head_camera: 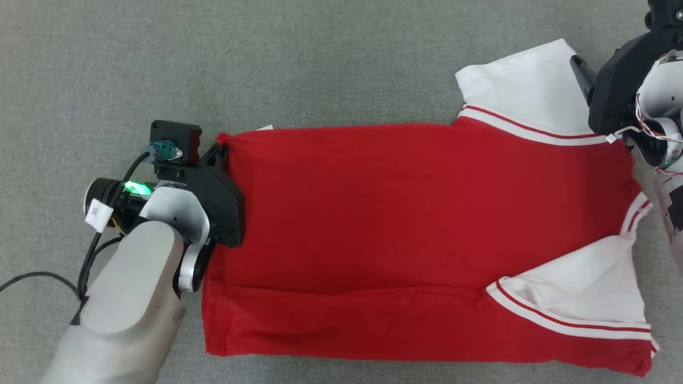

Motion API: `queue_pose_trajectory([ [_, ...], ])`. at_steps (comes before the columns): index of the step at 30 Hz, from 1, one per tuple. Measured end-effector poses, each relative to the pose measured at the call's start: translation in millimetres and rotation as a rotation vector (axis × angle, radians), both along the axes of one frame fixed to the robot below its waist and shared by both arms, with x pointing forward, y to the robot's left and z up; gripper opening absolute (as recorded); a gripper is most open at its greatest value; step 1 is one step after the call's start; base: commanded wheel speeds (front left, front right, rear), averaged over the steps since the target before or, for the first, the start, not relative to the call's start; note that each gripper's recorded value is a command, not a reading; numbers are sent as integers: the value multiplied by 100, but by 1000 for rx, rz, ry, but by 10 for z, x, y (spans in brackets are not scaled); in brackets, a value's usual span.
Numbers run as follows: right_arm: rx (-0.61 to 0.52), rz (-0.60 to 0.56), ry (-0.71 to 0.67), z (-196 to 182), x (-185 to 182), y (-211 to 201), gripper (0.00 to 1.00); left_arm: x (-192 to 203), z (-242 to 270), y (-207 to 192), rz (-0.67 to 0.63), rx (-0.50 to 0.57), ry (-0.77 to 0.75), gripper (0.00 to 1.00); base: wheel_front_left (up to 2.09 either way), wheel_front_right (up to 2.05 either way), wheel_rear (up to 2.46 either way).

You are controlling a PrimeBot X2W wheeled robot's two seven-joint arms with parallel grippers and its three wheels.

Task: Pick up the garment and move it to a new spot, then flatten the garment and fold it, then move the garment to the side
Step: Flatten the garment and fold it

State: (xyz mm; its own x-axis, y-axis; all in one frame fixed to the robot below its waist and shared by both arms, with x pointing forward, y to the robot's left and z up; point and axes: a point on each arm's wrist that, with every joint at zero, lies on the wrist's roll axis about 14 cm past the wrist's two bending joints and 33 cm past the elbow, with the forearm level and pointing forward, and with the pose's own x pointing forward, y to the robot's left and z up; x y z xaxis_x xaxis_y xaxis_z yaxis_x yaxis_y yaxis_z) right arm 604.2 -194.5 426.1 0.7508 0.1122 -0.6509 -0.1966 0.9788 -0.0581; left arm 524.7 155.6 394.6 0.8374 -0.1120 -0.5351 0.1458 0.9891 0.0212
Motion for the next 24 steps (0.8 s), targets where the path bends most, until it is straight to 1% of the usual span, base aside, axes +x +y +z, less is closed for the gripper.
queue_pose_trajectory([
  [6,-1,-4,90,-315,19,75,100,11,-68,2,-4,-4,-3,0,0,0,0],
  [11,16,-12,102,-395,79,116,100,30,-68,14,9,-16,-17,0,0,0,0],
  [12,19,-13,97,-399,95,122,87,34,-73,21,12,-16,-17,0,0,0,0],
  [13,25,-14,96,-409,104,133,41,42,-75,29,14,-16,-22,0,0,0,0],
  [14,39,-20,83,-402,127,143,15,49,-79,34,16,-16,-24,0,0,0,0],
  [15,50,-27,72,-401,146,148,0,63,-77,41,20,-17,-29,0,0,0,0],
  [17,53,-27,56,-397,172,163,0,96,-65,55,31,-17,-43,0,0,0,0],
  [19,65,-27,-2,-327,216,183,0,118,-35,83,61,-23,-71,0,0,0,0],
  [20,65,-27,-2,-327,216,183,0,118,-35,83,61,-23,-71,0,0,0,0],
  [24,94,-24,-103,-128,267,221,0,116,30,142,102,-24,-111,0,0,0,0],
])
